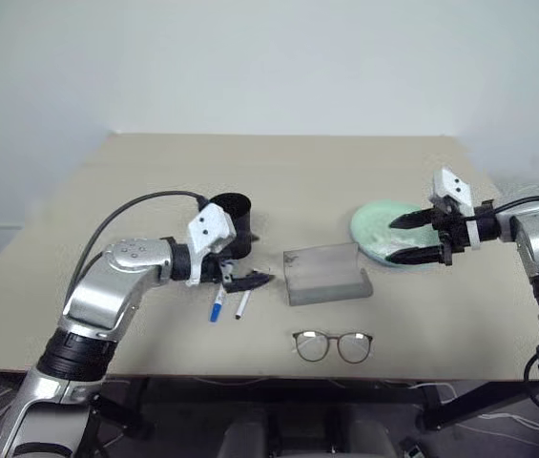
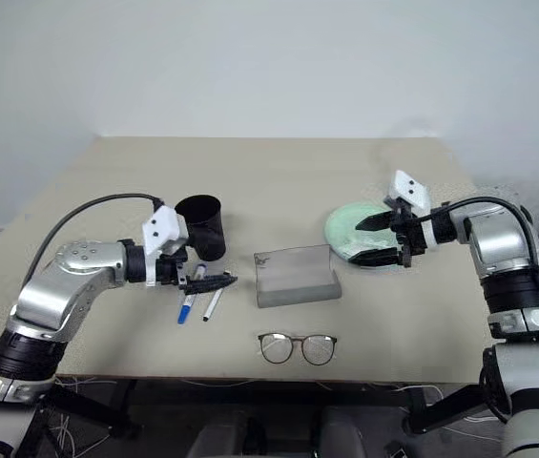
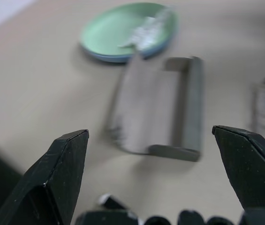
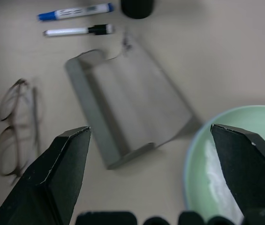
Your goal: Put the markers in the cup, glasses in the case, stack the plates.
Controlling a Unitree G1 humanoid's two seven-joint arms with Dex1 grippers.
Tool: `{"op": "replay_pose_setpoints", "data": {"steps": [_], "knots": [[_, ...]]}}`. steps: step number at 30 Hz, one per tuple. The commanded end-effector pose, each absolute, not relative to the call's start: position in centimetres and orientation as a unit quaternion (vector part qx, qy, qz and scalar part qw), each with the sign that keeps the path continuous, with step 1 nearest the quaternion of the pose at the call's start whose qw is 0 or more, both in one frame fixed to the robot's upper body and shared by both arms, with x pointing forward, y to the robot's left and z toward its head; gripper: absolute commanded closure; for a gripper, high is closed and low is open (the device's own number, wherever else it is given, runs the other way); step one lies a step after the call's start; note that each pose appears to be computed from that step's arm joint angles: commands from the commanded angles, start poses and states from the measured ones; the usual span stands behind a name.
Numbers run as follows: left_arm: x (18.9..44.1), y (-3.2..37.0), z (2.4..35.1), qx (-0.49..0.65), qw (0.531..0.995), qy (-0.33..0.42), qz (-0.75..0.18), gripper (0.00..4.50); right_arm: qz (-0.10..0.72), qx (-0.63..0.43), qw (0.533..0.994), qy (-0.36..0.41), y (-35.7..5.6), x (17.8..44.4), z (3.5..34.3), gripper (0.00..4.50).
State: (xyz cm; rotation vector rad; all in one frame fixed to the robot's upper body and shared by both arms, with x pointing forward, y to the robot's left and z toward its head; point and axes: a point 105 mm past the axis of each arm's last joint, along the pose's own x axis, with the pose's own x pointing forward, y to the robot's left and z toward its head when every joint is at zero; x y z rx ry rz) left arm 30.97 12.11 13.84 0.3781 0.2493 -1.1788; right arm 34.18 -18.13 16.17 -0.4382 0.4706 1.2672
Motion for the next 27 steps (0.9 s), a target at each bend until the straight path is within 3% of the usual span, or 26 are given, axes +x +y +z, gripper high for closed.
{"op": "replay_pose_setpoints", "data": {"steps": [1,12,27], "knots": [[30.9,10.7,14.0,0.195,0.777,0.11,-0.588,0.0,0.626,-0.22,0.722,0.195,-17.1,32.5,17.7,0.08],[30.6,6.6,12.2,0.2,0.723,0.112,-0.652,0.0,0.648,-0.206,0.722,0.128,-17.9,30.7,20.6,0.08],[28.4,2.3,10.6,0.159,0.64,0.164,-0.733,0.0,0.618,-0.223,0.743,0.13,-20.0,30.7,20.0,0.08]]}}
